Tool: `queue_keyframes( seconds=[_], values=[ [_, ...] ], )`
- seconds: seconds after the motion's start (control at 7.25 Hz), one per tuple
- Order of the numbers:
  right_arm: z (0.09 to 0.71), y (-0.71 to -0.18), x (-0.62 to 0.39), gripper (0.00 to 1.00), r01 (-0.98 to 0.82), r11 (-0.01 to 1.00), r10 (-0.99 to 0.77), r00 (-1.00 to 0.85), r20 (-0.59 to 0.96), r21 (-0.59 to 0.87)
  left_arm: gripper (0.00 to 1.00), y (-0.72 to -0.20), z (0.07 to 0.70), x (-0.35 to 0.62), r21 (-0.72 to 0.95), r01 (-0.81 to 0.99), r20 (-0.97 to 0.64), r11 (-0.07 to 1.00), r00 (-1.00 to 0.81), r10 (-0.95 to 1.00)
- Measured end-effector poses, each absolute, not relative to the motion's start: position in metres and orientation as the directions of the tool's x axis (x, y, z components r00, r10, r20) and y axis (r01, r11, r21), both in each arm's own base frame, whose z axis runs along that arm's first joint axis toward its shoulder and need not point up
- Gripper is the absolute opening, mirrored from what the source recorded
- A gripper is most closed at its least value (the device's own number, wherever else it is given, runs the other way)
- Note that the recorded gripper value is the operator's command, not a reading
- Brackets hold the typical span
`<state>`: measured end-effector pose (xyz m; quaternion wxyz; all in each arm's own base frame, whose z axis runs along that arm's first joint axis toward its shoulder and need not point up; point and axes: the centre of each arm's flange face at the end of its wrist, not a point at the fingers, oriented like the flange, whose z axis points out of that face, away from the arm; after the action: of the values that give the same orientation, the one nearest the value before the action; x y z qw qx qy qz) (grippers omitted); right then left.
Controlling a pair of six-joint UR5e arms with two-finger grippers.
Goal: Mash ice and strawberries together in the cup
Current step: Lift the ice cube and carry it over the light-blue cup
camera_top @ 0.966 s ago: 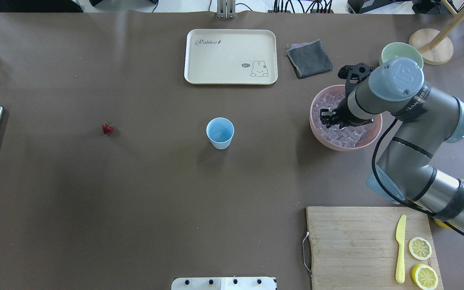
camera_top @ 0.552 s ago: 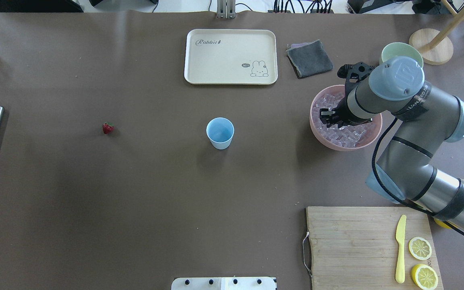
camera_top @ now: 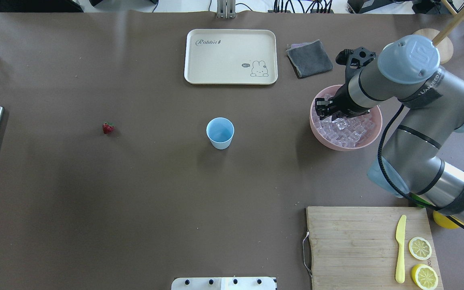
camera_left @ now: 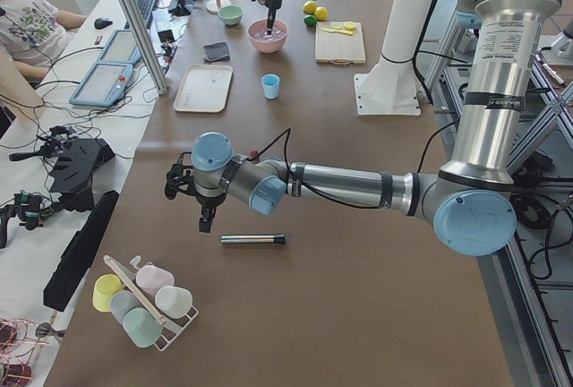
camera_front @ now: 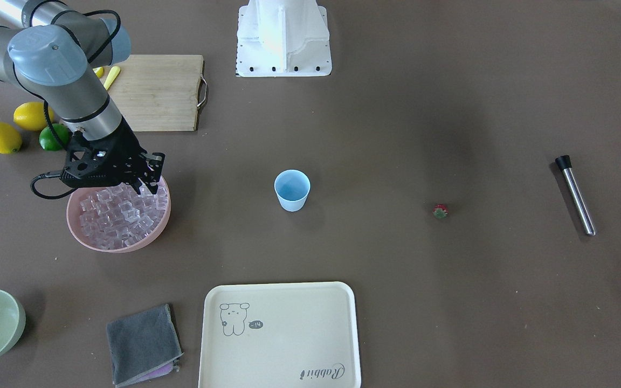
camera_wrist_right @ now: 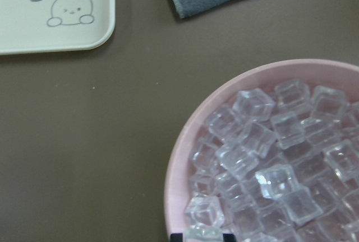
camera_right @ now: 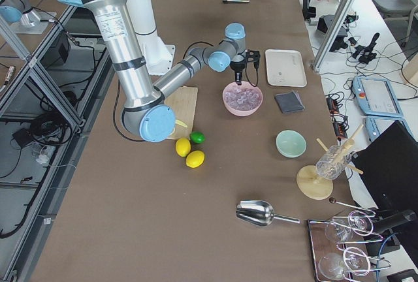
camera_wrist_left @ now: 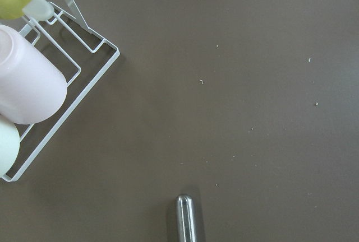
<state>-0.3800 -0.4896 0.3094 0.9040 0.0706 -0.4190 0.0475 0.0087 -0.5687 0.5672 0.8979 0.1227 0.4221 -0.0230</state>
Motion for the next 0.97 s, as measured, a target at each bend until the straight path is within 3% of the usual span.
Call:
queue_keyframes(
  seconds=[0.97],
  values=[
    [0.171, -0.451, -0.531, 0.00, -0.086, 0.983, -0.073, 0.630, 0.773, 0.163, 0.97, -0.569, 0.567, 0.009, 0.234, 0.148, -0.760, 0.961, 0.644, 0.086]
  ],
)
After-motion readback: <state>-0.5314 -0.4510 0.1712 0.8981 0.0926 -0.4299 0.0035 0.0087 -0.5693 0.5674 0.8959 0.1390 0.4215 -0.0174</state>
